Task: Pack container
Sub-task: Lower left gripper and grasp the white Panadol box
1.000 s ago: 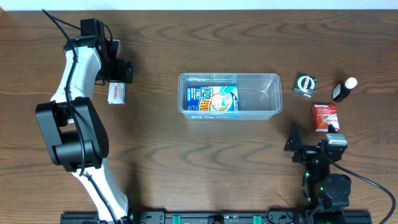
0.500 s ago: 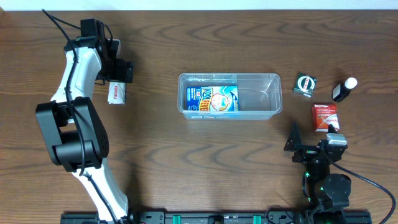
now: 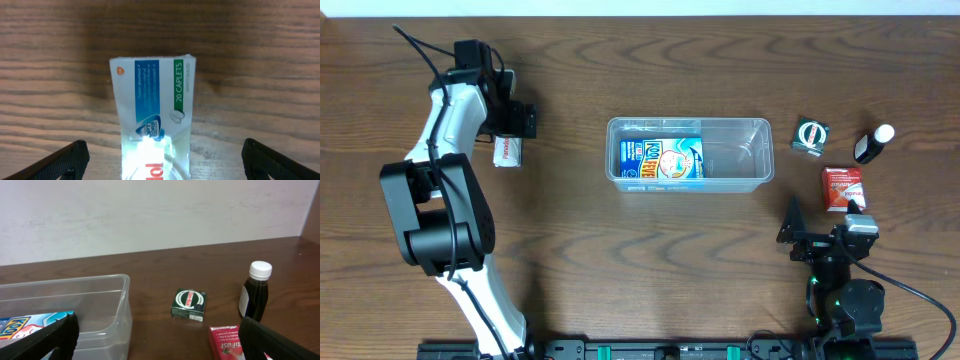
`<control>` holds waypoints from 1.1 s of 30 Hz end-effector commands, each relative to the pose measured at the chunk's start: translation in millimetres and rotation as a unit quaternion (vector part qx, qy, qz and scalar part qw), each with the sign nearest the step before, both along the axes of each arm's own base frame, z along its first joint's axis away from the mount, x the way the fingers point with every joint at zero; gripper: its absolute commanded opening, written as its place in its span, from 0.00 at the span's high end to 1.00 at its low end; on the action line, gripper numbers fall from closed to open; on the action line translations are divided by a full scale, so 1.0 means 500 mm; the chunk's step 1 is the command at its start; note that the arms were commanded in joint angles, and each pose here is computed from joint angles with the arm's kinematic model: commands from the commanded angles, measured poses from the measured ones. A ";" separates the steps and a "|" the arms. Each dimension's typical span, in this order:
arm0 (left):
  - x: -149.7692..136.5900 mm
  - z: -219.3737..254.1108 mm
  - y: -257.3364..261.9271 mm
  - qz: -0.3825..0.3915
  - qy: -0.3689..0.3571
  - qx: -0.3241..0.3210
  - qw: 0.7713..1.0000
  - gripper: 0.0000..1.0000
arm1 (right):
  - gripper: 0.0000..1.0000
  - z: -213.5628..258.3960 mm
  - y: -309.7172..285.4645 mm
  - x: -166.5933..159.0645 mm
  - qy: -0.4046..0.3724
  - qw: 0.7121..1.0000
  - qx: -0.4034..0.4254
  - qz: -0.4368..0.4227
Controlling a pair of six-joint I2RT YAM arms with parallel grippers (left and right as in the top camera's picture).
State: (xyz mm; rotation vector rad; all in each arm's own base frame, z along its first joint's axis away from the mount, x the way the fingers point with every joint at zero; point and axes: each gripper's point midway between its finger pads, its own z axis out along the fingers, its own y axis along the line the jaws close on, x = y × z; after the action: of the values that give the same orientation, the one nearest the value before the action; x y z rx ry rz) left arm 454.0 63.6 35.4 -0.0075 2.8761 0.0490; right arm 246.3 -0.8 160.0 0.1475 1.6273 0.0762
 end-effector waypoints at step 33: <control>-0.015 -0.075 -0.001 0.011 0.014 -0.009 1.000 0.18 | 0.01 0.000 -0.005 -0.001 -0.001 1.000 -0.005 -0.004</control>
State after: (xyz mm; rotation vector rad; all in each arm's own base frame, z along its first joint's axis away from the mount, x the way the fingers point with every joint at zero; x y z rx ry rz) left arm 450.5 62.4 5.1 -0.0376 2.8854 0.0371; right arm 246.3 -0.8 160.1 0.1478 1.6269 0.0766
